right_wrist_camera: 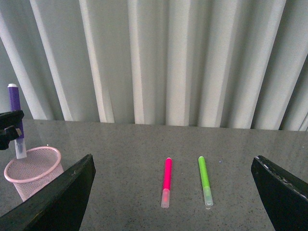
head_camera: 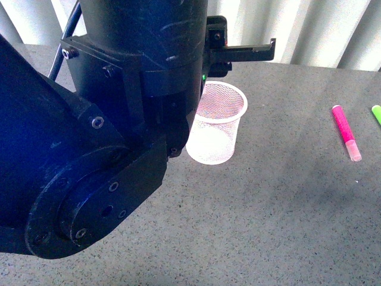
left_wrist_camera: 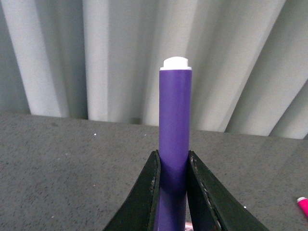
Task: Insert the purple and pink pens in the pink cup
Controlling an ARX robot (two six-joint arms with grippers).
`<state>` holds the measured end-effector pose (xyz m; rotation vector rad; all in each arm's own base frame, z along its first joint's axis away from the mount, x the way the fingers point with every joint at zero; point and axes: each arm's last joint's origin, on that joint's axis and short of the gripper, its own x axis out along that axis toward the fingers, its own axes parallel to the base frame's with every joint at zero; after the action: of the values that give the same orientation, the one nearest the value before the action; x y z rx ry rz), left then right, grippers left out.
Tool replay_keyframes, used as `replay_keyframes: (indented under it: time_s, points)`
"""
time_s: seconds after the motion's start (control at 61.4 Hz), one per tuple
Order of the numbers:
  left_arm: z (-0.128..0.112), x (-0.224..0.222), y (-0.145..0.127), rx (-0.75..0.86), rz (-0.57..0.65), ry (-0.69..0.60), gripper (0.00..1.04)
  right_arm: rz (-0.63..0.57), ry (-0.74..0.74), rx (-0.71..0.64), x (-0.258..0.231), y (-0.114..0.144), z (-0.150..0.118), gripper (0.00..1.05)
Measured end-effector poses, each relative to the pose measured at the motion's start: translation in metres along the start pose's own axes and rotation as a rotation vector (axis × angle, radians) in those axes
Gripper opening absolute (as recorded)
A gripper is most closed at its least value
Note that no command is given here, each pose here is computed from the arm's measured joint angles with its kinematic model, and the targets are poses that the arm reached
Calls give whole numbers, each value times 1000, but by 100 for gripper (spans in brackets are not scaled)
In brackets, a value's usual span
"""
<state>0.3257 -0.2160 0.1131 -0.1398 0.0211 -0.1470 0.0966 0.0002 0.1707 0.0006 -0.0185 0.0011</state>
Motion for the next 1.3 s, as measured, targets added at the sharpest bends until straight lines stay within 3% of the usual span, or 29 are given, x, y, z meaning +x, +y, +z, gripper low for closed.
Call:
replay_keyframes:
  time_s: [0.309, 0.472, 0.668, 0.831, 0.977, 1.107, 1.205, 1.303]
  points:
    - [-11, 3, 6, -21, 3, 43, 12, 0, 0, 0, 0, 0, 0, 98]
    - [-20, 2, 7, -34, -15, 134, 12, 0, 0, 0, 0, 0, 0, 98]
    - [-28, 0, 9, -73, -13, 252, 45, 0, 0, 0, 0, 0, 0, 98]
    - [-6, -5, 16, -43, -30, 327, 75, 0, 0, 0, 0, 0, 0, 98]
    - [32, -17, 38, 44, -64, 443, 100, 0, 0, 0, 0, 0, 0, 98]
    - [72, -54, 85, 125, -87, 598, 98, 0, 0, 0, 0, 0, 0, 98]
    - [85, -84, 111, 111, -61, 582, 98, -1, 0, 0, 0, 0, 0, 98]
    - [97, -91, 117, 108, -46, 536, 98, 1, 0, 0, 0, 0, 0, 98]
